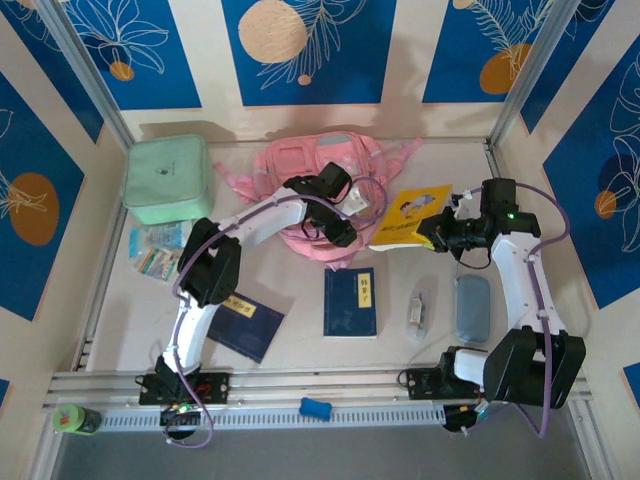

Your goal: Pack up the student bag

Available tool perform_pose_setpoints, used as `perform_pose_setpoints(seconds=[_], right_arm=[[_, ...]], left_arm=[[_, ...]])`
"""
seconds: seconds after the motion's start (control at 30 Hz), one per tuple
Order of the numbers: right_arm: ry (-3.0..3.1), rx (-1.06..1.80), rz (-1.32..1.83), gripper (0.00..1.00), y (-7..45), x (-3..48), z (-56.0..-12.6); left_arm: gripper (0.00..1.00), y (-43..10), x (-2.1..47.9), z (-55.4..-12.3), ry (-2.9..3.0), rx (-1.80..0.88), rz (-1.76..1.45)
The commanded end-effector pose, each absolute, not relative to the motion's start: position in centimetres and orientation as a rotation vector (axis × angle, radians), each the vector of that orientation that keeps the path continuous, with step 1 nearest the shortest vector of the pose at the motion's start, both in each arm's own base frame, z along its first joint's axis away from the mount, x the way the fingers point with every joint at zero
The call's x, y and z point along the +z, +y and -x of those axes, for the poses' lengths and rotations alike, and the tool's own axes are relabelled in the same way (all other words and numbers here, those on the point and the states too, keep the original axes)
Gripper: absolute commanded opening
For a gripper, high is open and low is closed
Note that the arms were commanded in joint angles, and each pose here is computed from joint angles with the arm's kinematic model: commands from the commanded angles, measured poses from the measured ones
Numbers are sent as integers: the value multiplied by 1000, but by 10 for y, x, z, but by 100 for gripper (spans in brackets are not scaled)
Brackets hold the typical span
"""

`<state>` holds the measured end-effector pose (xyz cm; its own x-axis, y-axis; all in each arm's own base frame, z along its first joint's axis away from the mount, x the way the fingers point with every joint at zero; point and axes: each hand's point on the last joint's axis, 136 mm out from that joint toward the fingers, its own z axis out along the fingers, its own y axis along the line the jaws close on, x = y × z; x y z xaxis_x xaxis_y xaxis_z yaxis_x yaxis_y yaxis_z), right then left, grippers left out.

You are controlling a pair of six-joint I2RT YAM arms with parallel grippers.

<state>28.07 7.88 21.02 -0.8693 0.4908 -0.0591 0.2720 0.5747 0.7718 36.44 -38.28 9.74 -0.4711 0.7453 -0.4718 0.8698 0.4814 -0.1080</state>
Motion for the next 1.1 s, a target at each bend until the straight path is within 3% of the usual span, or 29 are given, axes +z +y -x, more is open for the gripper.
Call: perform_pose_setpoints(seconds=[0.0,0.1,0.33,0.57,0.87,1.07], right_arm=[[2471,1249,-540,0,85,227,-284],[2472,1247,-540,0,85,227,-284],[2470,1252,-541,0,86,226,-284],[2472,1251,-545,0,85,225,-285],[2474,1250,-548,0,84,224,-286],[2474,1245,-550,0,84,223,-286]], left_arm=[[34,-385,105,-379,2330,-402,-1352],[33,-387,110,-384,2311,-387,-1337],[44,-390,143,-387,2237,-417,-1292],[48,-402,115,-375,2315,-521,-1383],[41,-401,89,-369,2364,-538,-1425],[21,-398,96,-379,2352,-504,-1386]])
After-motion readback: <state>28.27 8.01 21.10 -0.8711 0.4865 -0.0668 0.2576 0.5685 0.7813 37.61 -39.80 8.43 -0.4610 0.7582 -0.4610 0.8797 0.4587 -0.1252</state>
